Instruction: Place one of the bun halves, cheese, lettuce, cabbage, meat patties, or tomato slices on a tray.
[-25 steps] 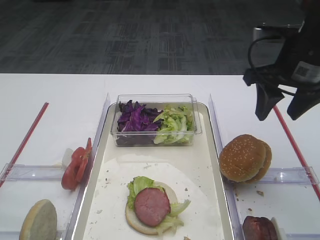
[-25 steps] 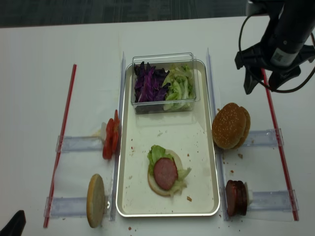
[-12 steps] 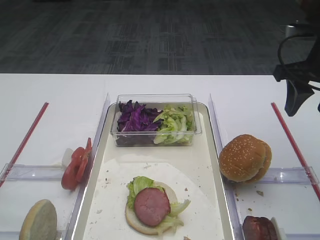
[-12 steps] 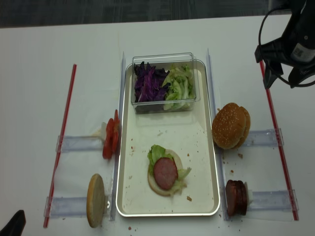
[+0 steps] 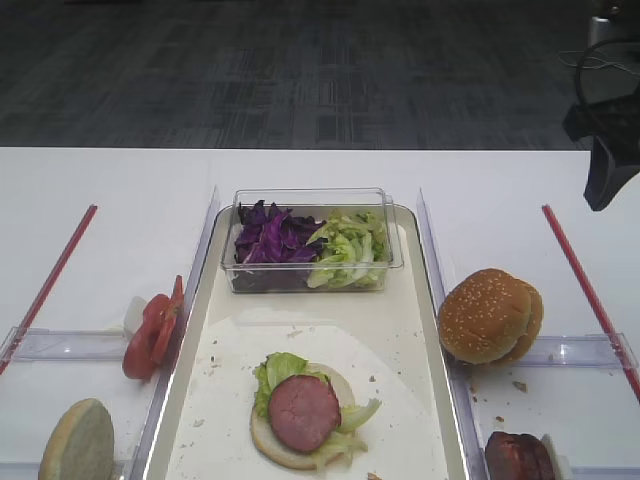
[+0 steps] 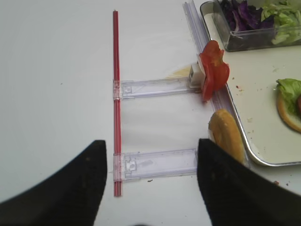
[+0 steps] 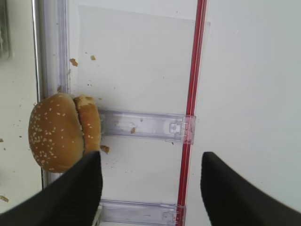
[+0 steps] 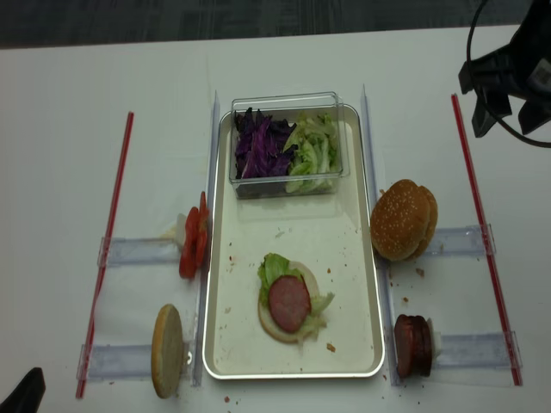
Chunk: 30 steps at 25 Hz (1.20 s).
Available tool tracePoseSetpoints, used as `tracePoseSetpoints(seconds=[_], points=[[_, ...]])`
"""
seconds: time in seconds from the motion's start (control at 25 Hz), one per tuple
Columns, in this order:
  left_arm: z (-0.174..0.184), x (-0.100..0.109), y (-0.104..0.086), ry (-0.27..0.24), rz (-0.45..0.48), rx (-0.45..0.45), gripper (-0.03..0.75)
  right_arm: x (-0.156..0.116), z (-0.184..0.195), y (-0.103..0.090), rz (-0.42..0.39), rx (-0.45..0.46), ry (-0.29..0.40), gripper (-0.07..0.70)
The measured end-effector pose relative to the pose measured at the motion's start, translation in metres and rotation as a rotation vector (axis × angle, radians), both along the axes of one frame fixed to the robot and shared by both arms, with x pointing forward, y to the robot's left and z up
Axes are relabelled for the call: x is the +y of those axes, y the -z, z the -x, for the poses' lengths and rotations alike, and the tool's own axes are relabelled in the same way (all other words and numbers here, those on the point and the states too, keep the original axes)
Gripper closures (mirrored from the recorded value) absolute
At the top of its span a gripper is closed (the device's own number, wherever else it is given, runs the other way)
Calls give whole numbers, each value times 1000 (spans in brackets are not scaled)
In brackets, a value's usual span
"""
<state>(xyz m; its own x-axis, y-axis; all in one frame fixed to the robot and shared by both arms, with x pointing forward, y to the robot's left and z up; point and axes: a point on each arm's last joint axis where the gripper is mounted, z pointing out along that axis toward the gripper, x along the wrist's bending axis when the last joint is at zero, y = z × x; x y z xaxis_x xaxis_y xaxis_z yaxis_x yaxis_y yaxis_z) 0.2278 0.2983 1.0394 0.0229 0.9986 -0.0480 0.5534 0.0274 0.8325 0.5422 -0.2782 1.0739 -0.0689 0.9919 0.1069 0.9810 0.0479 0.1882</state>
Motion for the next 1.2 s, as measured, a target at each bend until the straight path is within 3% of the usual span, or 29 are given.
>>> tracePoseSetpoints(seconds=[0.12,0.36,0.64,1.2], points=[[0,0,0,0,0,0,288,0,12,-7,-1,-21,0,171],[0,0,0,0,0,0,288,-2,48,7,1,39,0,171],[0,0,0,0,0,0,288,-3,94,10,1,29,0,171],[0,0,0,0,0,0,288,-6,162,41,0,-29,12,171]])
